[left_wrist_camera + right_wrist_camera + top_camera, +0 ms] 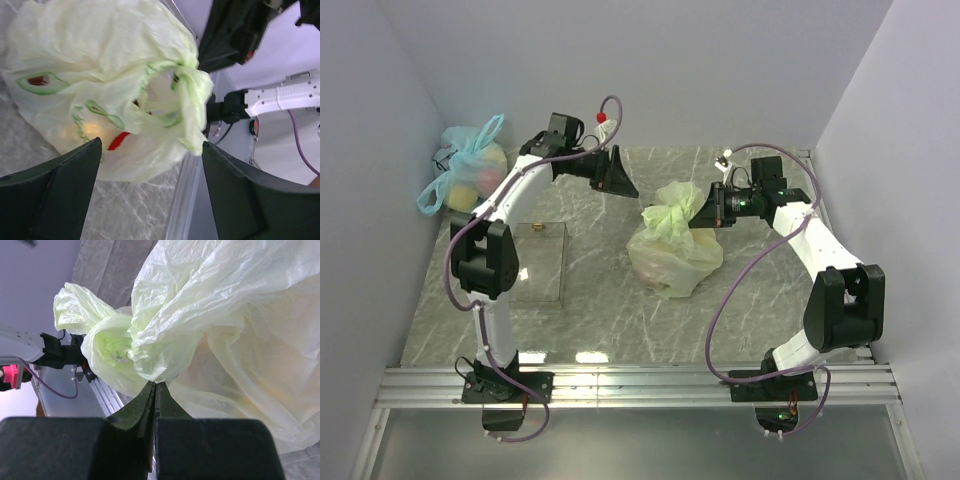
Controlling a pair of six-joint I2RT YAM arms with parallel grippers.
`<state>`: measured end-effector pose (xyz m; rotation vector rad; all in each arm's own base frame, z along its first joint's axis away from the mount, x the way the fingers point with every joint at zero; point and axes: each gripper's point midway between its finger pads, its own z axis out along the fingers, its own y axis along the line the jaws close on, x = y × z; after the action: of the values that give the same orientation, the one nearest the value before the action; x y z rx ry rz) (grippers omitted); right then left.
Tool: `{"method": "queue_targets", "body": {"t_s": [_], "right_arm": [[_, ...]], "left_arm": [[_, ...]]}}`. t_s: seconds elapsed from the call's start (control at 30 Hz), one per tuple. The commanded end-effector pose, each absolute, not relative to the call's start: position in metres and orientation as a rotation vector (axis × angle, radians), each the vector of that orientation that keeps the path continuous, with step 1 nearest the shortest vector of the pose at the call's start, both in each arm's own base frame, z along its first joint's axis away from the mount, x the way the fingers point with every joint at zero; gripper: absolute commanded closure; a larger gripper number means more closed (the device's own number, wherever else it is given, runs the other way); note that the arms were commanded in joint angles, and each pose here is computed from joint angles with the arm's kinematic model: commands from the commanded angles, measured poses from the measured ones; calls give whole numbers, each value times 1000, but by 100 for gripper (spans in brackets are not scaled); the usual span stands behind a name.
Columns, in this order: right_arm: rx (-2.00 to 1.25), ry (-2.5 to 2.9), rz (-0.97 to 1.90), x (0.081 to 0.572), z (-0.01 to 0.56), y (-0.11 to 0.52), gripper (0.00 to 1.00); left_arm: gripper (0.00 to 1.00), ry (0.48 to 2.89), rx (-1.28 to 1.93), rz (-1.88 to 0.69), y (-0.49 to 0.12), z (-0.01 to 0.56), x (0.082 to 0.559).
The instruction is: Place the fake fruits into the plastic bag and tie a complex knot
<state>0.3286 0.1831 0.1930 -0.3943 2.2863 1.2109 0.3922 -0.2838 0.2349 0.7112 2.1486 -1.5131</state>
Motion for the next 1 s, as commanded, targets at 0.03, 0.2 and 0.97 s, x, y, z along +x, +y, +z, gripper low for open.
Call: {"method": "queue_targets", "body": {"t_s": [0.03, 0.2, 0.97], "right_arm": [[-484, 2211, 1163, 334, 213, 187, 100], [-499, 2206, 1168, 335, 215, 191, 100], [-507, 2240, 1012, 334, 210, 155, 100]], "left_arm": [[12, 2176, 812, -1509, -284, 255, 354], [5, 2222, 939, -1422, -305, 243, 340], [100, 2306, 675, -1288, -278, 212, 386]]}}
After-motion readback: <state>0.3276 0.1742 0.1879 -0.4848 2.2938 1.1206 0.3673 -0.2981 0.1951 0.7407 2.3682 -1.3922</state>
